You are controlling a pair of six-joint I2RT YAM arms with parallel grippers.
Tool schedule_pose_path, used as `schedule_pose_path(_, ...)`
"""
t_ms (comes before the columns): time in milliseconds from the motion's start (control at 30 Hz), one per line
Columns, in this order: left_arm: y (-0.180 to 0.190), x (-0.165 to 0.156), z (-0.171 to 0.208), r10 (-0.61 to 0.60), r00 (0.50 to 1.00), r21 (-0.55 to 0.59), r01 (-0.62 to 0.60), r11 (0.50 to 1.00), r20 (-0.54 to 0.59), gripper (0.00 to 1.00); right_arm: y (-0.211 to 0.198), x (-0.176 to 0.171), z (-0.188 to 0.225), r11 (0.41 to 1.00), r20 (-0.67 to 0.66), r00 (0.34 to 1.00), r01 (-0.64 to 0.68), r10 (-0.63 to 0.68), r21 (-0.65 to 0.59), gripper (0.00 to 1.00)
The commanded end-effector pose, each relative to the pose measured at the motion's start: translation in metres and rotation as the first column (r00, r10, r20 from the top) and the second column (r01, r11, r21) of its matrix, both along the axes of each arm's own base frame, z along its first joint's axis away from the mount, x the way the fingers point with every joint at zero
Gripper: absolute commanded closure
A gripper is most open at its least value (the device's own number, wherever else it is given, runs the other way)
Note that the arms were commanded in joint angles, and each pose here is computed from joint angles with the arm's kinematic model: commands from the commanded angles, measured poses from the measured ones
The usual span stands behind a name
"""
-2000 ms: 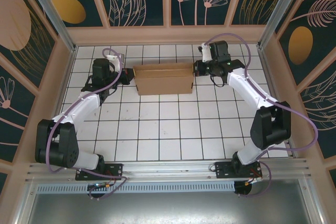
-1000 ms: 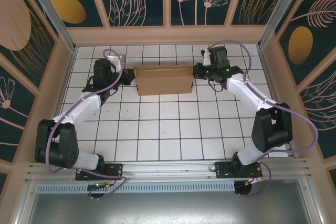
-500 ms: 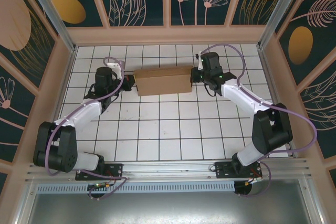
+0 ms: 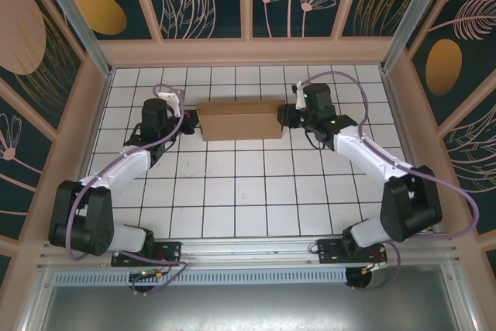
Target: Fold the paper box
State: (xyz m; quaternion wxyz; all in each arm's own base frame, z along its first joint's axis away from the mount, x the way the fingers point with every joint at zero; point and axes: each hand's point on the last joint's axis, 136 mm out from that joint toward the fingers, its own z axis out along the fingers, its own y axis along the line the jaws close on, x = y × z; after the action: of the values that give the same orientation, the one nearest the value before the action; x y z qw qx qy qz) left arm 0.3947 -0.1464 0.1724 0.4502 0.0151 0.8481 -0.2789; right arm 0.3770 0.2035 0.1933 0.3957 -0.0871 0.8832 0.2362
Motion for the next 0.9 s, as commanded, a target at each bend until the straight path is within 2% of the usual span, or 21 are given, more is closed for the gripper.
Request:
schedule_pose_path(0,-0.002,-0.012,-0.027,-0.014,0.994,0.047,0.019,0.999,-0.105,1.00,0.012,-0.015,0.043,0.977,0.101,0.988,-0.132,0.116,0.167,0.54)
schedule_pose_path(100,-0.002,-0.011,-0.024,-0.017,0.995,0.050,0.022,0.999,-0.099,1.00,0.011,-0.019,0.054,0.961,0.138,0.982,-0.159,0.130,0.227,0.52)
schedule_pose_path(233,-0.002,-0.011,-0.022,-0.016,0.996,0.055,0.021,0.998,-0.093,1.00,-0.001,-0.001,0.054,0.951,0.085,0.996,-0.061,0.037,0.303,0.49)
schedule_pose_path(333,-0.002,-0.012,-0.023,-0.018,0.996,0.055,0.023,0.998,-0.093,1.00,-0.010,0.019,0.044,0.961,0.018,0.999,0.044,-0.051,0.273,0.49)
schedule_pose_path(500,-0.004,-0.013,-0.026,-0.024,0.995,0.033,0.027,0.999,-0.101,0.95,-0.014,0.034,0.011,0.972,-0.072,0.993,0.107,-0.094,0.210,0.52)
schedule_pose_path(700,-0.004,-0.016,-0.008,-0.011,0.998,-0.005,0.011,1.000,-0.060,0.62,-0.014,0.027,-0.034,0.983,-0.147,0.982,0.139,-0.121,0.122,0.59)
schedule_pose_path(767,-0.005,-0.018,0.002,-0.016,0.999,-0.032,0.015,0.999,-0.033,0.58,-0.014,0.023,-0.042,0.982,-0.159,0.979,0.148,-0.128,0.114,0.60)
schedule_pose_path(867,-0.010,-0.022,0.016,-0.031,0.999,-0.082,0.030,0.996,-0.011,0.57,-0.015,0.023,-0.046,0.981,-0.167,0.976,0.161,-0.142,0.107,0.60)
